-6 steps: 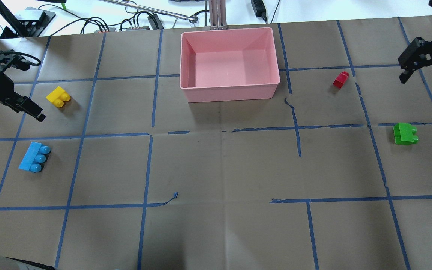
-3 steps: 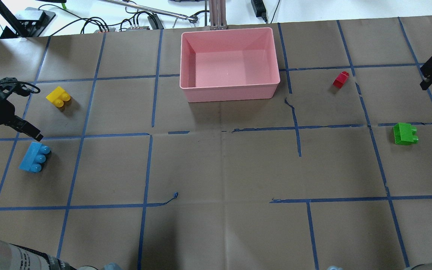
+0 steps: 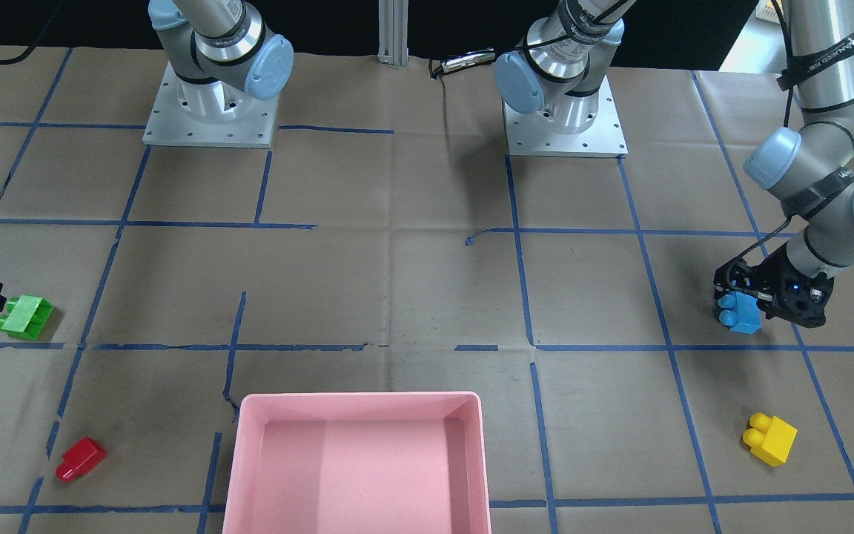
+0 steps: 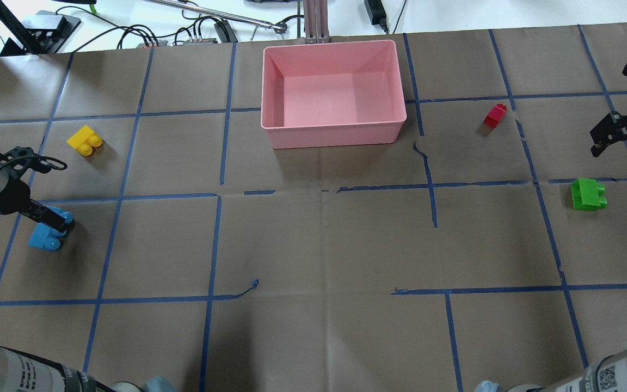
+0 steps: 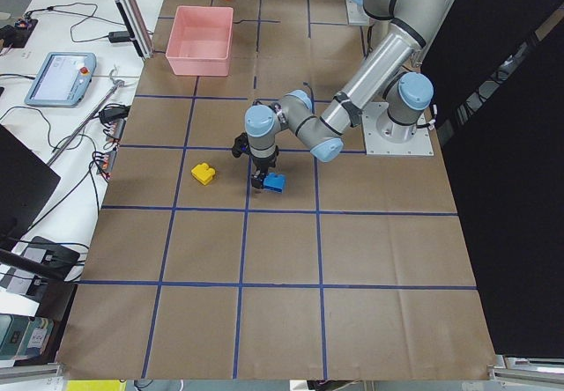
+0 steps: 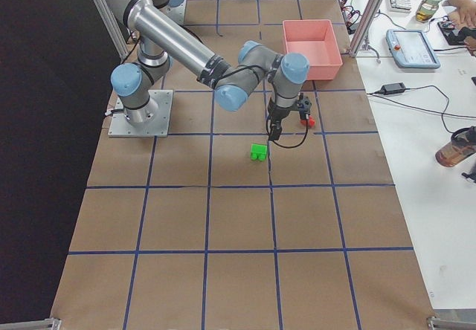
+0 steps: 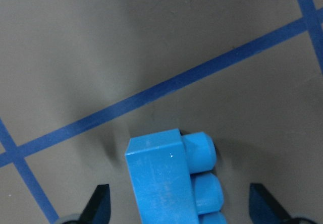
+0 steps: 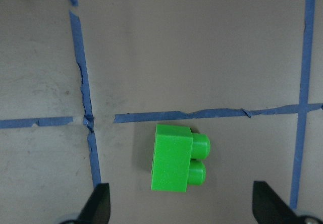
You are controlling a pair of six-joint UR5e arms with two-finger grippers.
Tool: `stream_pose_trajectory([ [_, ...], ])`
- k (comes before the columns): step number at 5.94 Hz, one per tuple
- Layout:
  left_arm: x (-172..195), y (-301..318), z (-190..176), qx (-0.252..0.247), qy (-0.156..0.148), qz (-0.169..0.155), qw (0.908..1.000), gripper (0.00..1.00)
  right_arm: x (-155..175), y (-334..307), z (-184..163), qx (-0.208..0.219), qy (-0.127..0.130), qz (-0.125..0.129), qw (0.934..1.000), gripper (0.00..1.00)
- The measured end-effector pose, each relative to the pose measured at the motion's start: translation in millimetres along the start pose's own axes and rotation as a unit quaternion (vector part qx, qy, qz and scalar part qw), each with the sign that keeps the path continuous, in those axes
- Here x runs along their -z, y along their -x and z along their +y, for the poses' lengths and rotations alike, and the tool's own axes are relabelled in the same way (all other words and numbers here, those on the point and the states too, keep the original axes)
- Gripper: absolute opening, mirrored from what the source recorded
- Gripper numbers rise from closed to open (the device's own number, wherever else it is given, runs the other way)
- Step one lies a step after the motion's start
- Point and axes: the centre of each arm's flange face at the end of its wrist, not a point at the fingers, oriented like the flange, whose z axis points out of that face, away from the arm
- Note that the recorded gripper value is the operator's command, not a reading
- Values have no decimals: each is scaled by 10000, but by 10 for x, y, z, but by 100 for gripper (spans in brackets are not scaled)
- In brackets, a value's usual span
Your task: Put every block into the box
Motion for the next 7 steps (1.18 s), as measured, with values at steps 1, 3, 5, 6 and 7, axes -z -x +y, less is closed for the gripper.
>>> stream_pose_trajectory([
  [1,-75,21,10,1,81,6,10000,54,-345,24,17,7,-18,-3,10000,99],
  [3,-113,56,16,-3,166,-19,9999,0,-808,8,148,-38,19,-4,10000,99],
  [5,4,33,-18,25,120,-61,9999,0,-953,-60,247,-48,98,-43,9999,95],
  [6,155,3,-124,129,64,-12,9999,0,-985,-59,269,-66,126,-62,9999,80],
  [7,376,-48,-295,340,-3,107,9994,0,-999,-56,277,-98,133,-74,9998,60],
])
